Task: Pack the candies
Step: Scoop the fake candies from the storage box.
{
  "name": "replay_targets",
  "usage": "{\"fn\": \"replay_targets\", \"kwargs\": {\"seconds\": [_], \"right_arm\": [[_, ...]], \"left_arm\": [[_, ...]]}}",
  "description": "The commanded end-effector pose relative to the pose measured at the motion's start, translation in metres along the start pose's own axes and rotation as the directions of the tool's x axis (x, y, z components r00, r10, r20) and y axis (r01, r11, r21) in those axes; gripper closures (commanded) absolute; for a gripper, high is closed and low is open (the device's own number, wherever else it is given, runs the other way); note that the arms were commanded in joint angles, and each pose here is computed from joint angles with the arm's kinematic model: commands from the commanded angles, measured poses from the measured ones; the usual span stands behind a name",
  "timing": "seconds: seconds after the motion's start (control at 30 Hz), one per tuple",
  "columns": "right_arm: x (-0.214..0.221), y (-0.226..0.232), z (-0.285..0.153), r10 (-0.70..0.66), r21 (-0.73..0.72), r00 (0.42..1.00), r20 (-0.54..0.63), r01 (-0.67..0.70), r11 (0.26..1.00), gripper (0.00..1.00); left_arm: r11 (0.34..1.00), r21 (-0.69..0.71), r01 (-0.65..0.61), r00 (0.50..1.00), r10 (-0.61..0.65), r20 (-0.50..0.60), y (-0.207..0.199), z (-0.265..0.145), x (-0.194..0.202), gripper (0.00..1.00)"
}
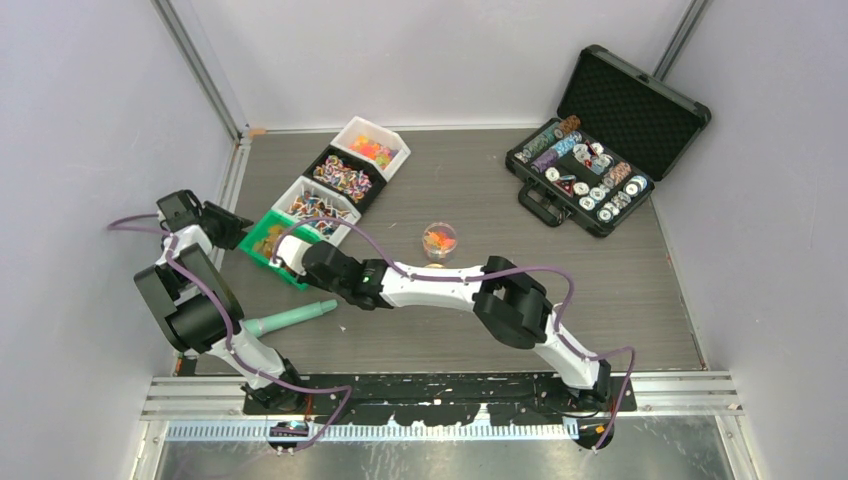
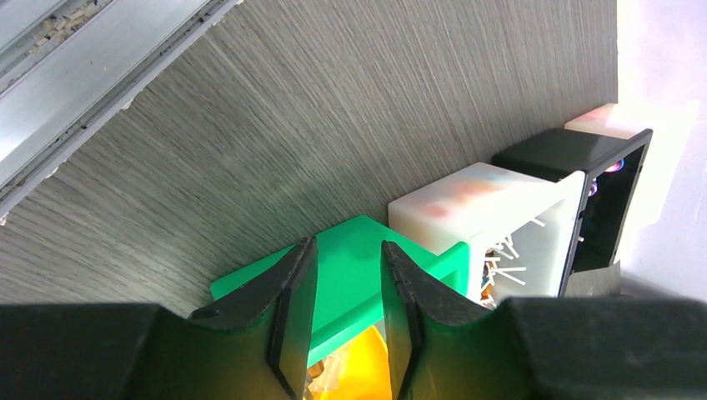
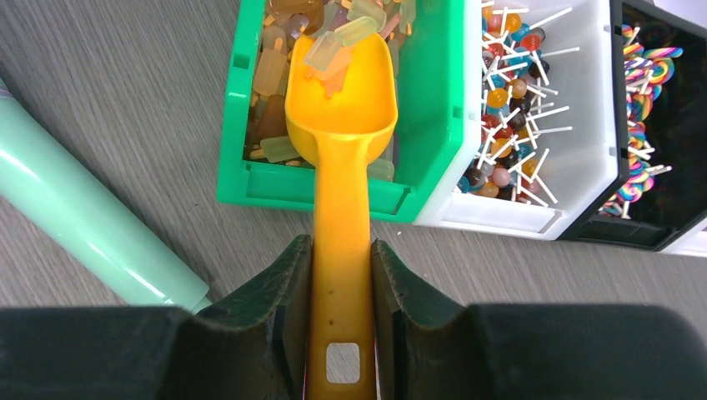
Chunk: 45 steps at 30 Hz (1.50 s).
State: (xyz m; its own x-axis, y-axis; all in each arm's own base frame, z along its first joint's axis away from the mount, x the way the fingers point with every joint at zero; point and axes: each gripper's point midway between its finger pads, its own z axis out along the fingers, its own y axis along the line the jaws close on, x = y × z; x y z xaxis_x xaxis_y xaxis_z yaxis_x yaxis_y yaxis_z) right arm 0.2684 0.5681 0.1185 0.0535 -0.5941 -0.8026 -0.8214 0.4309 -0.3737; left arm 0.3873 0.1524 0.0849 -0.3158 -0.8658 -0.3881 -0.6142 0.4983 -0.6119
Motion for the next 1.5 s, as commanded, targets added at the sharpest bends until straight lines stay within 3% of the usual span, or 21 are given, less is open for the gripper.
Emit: {"fn": "replay_targets", "kwargs": {"seconds": [0.0, 0.5, 1.47], "right_arm": [[-0.047, -0.024, -0.018, 0.141, 0.016, 0.972, 0.185, -0.147, 0.989, 1.0], [-0.038, -0.033, -0.012, 0.27, 0.026, 0.921, 0.281, -0.288, 0.957, 1.0], [-0.052, -0.071, -0.095, 0.23, 0.068, 0.852, 0.47, -0.296, 0.953, 1.0]], "left_arm": [[1.0, 0.004, 0.021, 0.999, -0.021, -0.035, 0.0, -0.003, 0.011, 0.64], [1.0, 0.014, 0.017, 1.0, -0.017, -0.006, -0.008, -0.013, 0.005, 0.61], [0.992, 0.115, -0.055, 0.99, 0.04, 0.132, -0.066, -0.07, -0.033, 0.42]]}}
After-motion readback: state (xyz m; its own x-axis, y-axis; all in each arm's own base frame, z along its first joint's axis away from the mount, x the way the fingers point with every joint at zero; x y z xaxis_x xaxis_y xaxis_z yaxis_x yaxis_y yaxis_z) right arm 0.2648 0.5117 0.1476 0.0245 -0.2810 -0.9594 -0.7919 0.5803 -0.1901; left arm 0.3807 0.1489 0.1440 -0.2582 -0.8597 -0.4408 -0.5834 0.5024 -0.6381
